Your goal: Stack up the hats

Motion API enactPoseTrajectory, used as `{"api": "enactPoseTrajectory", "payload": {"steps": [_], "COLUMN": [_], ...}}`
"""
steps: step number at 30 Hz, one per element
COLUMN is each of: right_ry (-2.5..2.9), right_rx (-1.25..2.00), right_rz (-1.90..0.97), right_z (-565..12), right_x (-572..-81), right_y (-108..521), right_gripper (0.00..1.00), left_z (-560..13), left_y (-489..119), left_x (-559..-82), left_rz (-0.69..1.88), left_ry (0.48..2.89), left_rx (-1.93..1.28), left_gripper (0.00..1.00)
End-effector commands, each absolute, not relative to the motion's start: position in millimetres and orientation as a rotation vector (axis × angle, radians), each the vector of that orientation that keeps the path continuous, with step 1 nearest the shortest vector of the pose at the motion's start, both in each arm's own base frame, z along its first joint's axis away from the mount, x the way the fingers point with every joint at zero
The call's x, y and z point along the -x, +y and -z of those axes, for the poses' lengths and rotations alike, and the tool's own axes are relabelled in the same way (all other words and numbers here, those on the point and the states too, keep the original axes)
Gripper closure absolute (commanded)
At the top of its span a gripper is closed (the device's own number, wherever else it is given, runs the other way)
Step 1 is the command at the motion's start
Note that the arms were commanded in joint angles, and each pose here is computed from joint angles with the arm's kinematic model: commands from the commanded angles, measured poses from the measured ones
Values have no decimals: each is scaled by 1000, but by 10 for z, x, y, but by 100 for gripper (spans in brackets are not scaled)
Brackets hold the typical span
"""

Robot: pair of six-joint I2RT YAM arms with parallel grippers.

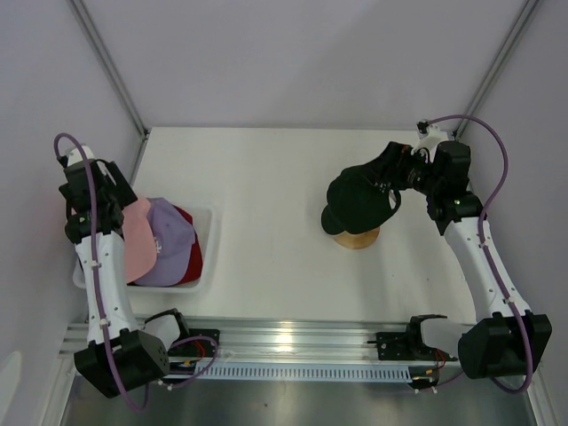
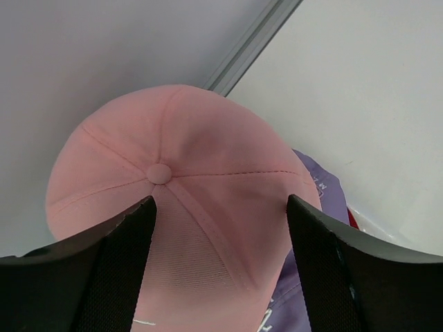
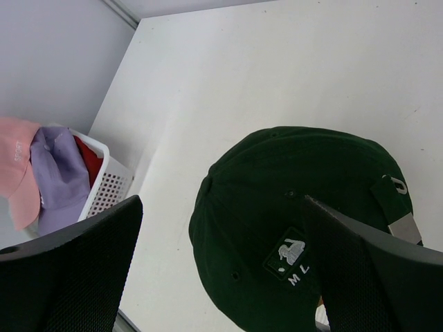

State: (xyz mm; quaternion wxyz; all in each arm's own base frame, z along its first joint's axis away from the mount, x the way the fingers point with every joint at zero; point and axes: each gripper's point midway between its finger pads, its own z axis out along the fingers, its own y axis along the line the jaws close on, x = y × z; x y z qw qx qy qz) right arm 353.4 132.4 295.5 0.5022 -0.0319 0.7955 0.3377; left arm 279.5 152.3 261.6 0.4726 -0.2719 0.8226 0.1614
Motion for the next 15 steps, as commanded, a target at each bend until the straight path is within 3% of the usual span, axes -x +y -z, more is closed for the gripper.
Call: {"api": "enactPoseTrajectory", "payload": {"steps": [1, 2, 4, 5, 7, 9, 15], "right_ry": [1846, 1843, 1849, 1850, 1850, 1847, 1842], "right_rx": [115, 115, 111, 110, 104, 105, 86], "right_rz": [-804, -802, -795, -791, -784, -784, -782], "right_z": [-3209, -3223, -3207, -3205, -3207, -3215, -3237], "right_x": [-3524, -3519, -3517, -3515, -3514, -3512, -3524], "right_y": [1335, 1332, 1322, 1317, 1306, 1305, 1296], "right_gripper": [1, 1, 1, 0, 0, 0, 0], "left_z": [-2462, -2382, -2319, -2299, -2332, -2459, -3052], "left_y": [1483, 1472, 1460, 1448, 1430, 1400, 1141], "left_x": [-2829, -2822, -2813, -2799, -2790, -2774, -2744], "left_rz": [-350, -341, -334, -328, -319, -303, -183], "left_ry": [2065, 2085, 2097, 2096, 2085, 2053, 1931], "left_rx": [650, 664, 672, 679, 678, 679, 557], "left_gripper": [22, 36, 48, 59, 68, 99, 99]}}
